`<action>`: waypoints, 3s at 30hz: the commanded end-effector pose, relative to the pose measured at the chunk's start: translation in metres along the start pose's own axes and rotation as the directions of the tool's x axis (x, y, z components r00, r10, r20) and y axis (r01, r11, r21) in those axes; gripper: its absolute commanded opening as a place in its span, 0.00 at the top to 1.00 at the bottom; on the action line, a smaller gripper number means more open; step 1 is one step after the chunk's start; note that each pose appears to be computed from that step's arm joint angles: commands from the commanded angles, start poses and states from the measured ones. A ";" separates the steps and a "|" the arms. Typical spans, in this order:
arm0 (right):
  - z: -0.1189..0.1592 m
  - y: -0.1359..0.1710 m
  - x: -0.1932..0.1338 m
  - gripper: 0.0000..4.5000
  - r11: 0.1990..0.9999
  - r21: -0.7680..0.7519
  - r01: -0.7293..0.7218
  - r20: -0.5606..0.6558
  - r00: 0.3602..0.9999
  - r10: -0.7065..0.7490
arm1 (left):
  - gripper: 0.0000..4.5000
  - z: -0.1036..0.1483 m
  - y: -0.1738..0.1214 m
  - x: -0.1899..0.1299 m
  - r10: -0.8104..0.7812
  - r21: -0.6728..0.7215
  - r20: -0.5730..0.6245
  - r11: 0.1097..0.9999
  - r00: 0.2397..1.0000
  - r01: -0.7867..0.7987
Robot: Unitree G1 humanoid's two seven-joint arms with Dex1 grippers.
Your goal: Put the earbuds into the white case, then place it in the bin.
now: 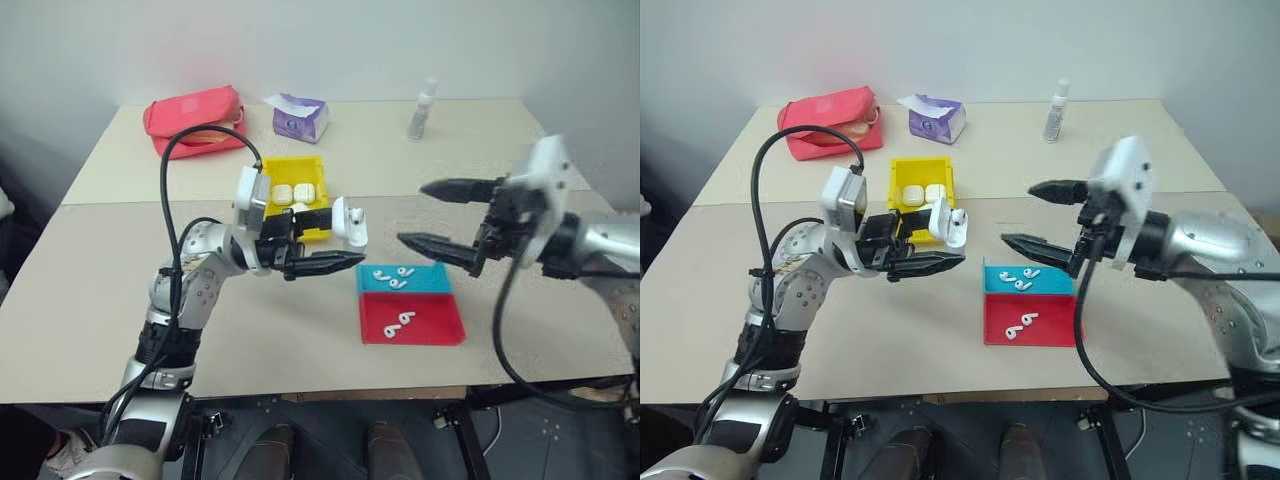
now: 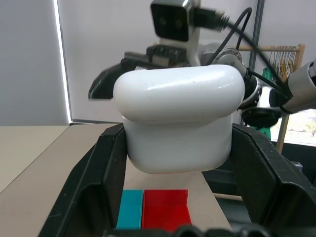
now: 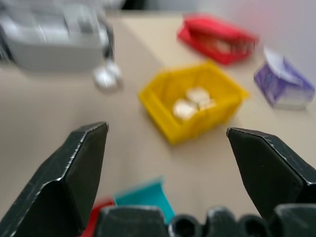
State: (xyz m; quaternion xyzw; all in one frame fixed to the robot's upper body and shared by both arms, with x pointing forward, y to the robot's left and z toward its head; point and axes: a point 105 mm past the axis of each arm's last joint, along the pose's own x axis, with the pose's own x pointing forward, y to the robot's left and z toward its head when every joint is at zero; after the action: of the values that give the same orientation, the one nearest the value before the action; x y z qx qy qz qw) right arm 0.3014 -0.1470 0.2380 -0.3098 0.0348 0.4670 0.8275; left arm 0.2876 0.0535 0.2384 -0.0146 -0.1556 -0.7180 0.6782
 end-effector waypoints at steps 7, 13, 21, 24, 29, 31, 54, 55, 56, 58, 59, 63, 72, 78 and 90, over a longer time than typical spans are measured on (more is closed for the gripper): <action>-0.050 -0.016 0.043 0.35 0.933 -0.232 -0.274 -0.357 0.917 0.180 | 0.38 0.010 -0.005 0.000 0.001 0.062 0.021 0.998 1.000 -0.002; -0.066 -0.030 0.057 0.35 0.862 -0.226 -0.455 -0.498 0.814 0.300 | 0.38 0.011 -0.006 -0.001 0.034 0.063 0.034 0.997 0.999 -0.036; -0.076 -0.043 0.071 0.35 0.779 -0.267 -0.568 -0.593 0.733 0.332 | 0.38 0.010 -0.012 -0.005 0.055 0.063 0.025 0.996 0.998 -0.056; -0.075 -0.045 0.076 0.35 0.765 -0.279 -0.580 -0.596 0.729 0.336 | 0.38 0.011 -0.012 -0.005 0.062 0.066 0.024 0.996 0.998 -0.063; -0.073 -0.039 0.084 0.35 0.734 -0.288 -0.615 -0.586 0.719 0.373 | 0.38 0.012 -0.013 -0.007 0.070 0.070 0.020 0.995 0.997 -0.071; -0.074 -0.038 0.085 0.35 0.724 -0.290 -0.626 -0.588 0.714 0.381 | 0.38 0.012 -0.013 -0.007 0.074 0.072 0.019 0.995 0.997 -0.075; -0.084 -0.027 0.092 0.43 0.712 -0.282 -0.644 -0.581 0.705 0.407 | 0.38 0.012 -0.012 -0.010 0.087 0.076 0.008 0.993 0.996 -0.087; -0.085 -0.026 0.092 0.46 0.710 -0.278 -0.647 -0.586 0.700 0.408 | 0.38 0.012 -0.012 -0.010 0.087 0.076 0.007 0.993 0.996 -0.087; -0.086 -0.026 0.091 0.52 0.708 -0.276 -0.649 -0.589 0.697 0.409 | 0.38 0.012 -0.012 -0.010 0.087 0.076 0.007 0.993 0.996 -0.087; -0.088 -0.025 0.091 0.67 0.709 -0.272 -0.651 -0.592 0.694 0.410 | 0.38 0.012 -0.011 -0.010 0.087 0.077 0.006 0.993 0.996 -0.087; -0.089 -0.025 0.091 0.75 0.710 -0.270 -0.650 -0.593 0.693 0.410 | 0.38 0.012 -0.011 -0.011 0.086 0.078 0.006 0.993 0.996 -0.087; -0.092 -0.024 0.090 0.82 0.710 -0.267 -0.652 -0.601 0.689 0.406 | 0.38 0.012 -0.012 -0.010 0.083 0.079 0.005 0.993 0.997 -0.083; -0.090 -0.026 0.088 0.82 0.756 -0.237 -0.610 -0.563 0.721 0.405 | 0.38 0.012 -0.011 -0.009 0.072 0.081 0.007 0.994 0.997 -0.072; -0.076 -0.038 0.077 0.82 0.827 -0.204 -0.524 -0.484 0.788 0.380 | 0.38 0.013 -0.010 -0.007 0.048 0.078 0.004 0.996 0.999 -0.048; -0.014 -0.046 0.041 0.82 0.979 -0.073 -0.190 0.001 0.982 0.190 | 0.38 0.018 -0.002 -0.005 -0.001 0.069 -0.004 0.998 1.000 0.001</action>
State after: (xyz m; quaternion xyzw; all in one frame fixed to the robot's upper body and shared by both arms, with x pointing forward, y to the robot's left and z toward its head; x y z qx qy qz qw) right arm 0.3712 -0.1434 0.2016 -0.3568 0.1067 0.5564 0.7428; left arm 0.2866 0.0626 0.2447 0.0048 -0.1617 -0.7072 0.6883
